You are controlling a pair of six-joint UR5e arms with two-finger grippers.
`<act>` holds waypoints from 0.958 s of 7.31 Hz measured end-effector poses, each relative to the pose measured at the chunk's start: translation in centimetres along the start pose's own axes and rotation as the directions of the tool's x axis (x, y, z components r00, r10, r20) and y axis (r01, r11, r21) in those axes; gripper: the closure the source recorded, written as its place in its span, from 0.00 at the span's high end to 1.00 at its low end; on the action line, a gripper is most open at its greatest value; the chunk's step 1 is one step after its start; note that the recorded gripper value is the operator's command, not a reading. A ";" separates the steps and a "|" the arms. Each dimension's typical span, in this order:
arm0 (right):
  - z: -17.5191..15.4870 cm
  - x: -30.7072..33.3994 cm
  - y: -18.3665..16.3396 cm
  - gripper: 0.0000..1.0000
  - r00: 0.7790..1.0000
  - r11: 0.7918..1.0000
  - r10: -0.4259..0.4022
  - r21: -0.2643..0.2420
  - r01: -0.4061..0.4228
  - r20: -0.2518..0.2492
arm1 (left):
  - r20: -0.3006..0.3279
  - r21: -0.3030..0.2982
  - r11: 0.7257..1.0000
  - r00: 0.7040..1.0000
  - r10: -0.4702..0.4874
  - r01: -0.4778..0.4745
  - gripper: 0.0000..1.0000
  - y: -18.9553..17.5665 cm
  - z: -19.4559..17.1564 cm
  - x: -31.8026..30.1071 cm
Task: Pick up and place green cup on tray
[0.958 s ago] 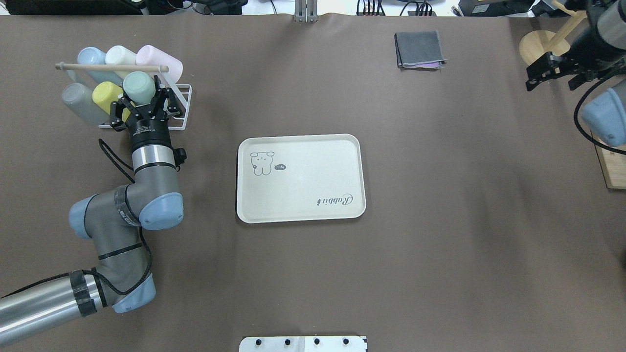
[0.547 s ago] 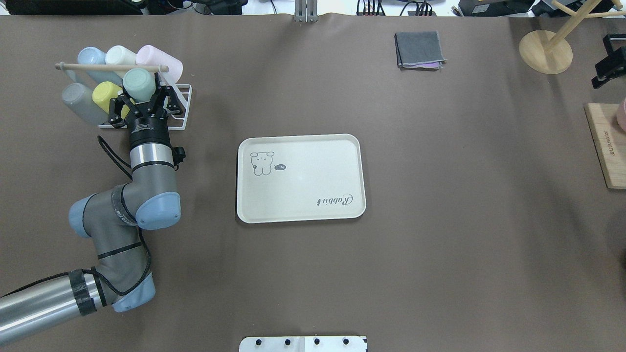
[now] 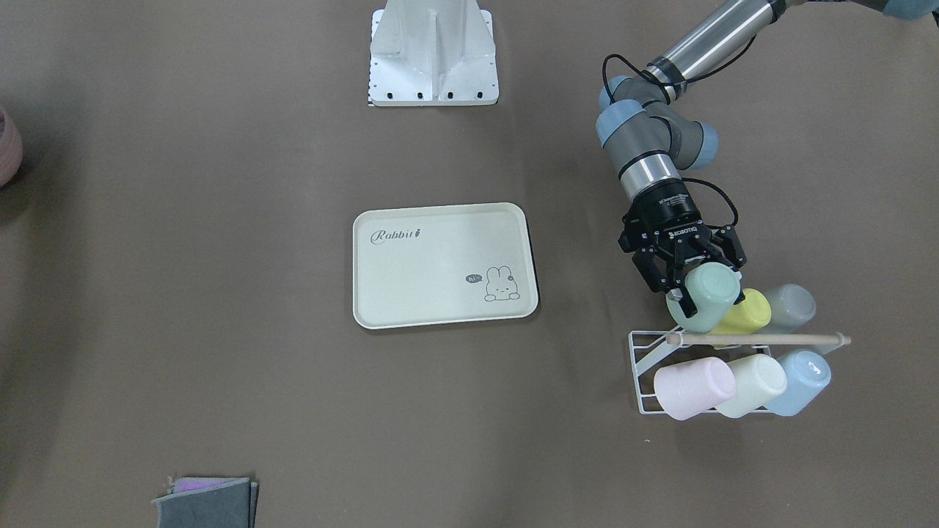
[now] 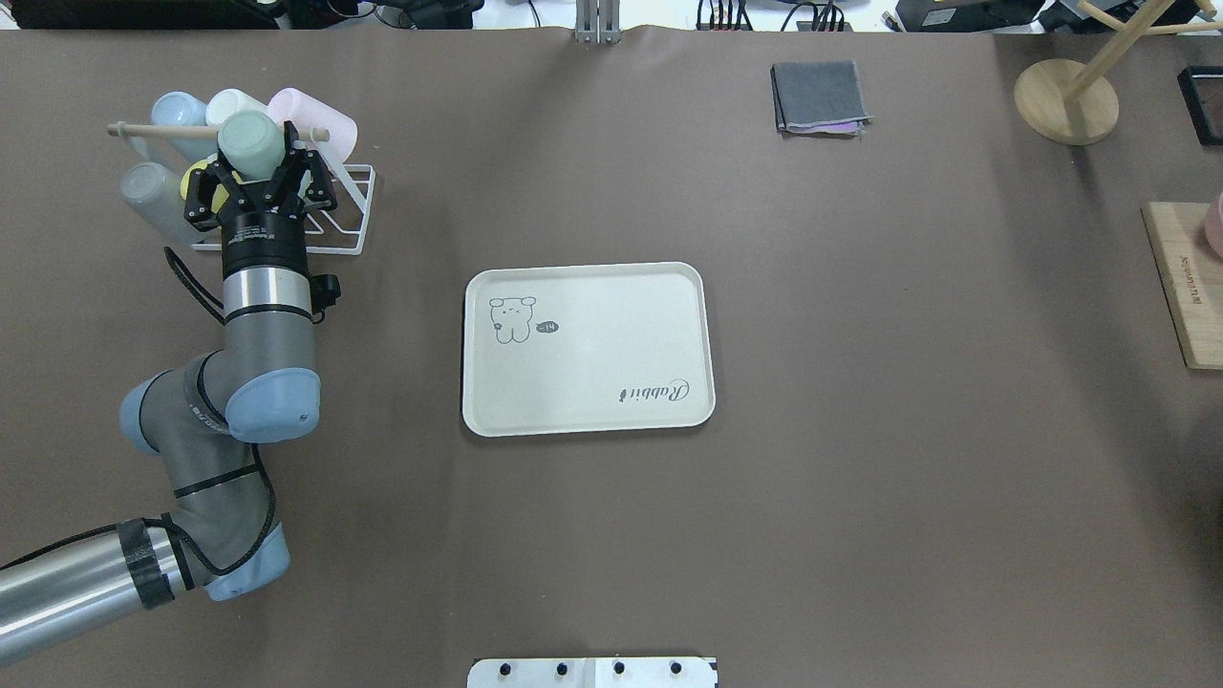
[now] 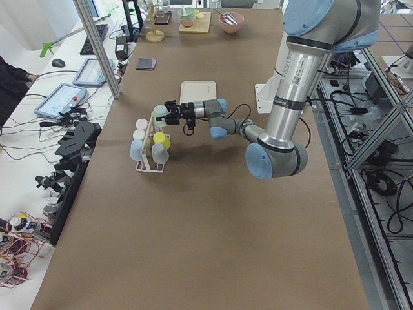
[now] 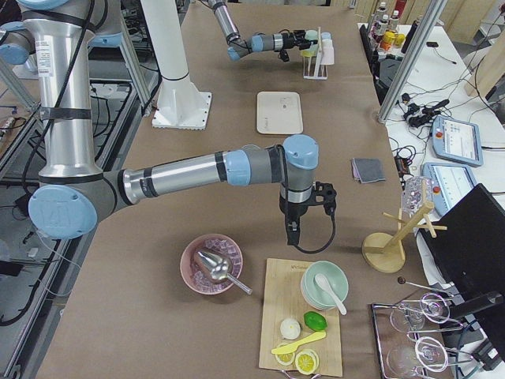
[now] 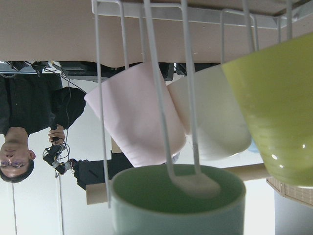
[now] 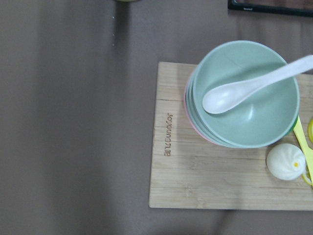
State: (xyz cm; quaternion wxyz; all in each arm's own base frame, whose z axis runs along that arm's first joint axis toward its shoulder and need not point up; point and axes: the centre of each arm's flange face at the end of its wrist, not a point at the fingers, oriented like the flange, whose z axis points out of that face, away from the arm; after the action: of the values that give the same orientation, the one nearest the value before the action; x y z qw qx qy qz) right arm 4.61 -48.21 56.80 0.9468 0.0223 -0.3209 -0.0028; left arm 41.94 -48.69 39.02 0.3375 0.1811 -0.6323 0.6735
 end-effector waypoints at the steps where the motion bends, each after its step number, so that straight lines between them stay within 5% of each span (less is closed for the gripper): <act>1: 0.3 2.2 2.3 1.00 1.000 1.000 0.011 -0.011 -0.011 0.005 | 0.009 -0.007 1.000 1.000 -0.008 0.008 0.16 0.8 -0.1 0.0; 4: 1.8 6.0 7.3 1.00 0.997 0.997 0.066 -0.049 -0.064 0.041 | 0.025 -0.033 0.999 0.999 -0.029 0.029 0.15 5.1 -0.4 -0.6; 7: 3.2 7.2 8.1 1.00 0.994 0.992 0.099 -0.081 -0.095 0.046 | 0.078 -0.040 0.988 0.986 -0.145 0.148 0.02 9.9 -1.6 -1.4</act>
State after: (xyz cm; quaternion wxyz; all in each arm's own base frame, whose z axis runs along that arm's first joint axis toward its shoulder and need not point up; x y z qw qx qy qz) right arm 8.29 -40.39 64.10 0.9376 -0.0308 -0.3449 0.0303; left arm 36.52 -47.17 30.64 0.3660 0.2445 -0.6446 0.6251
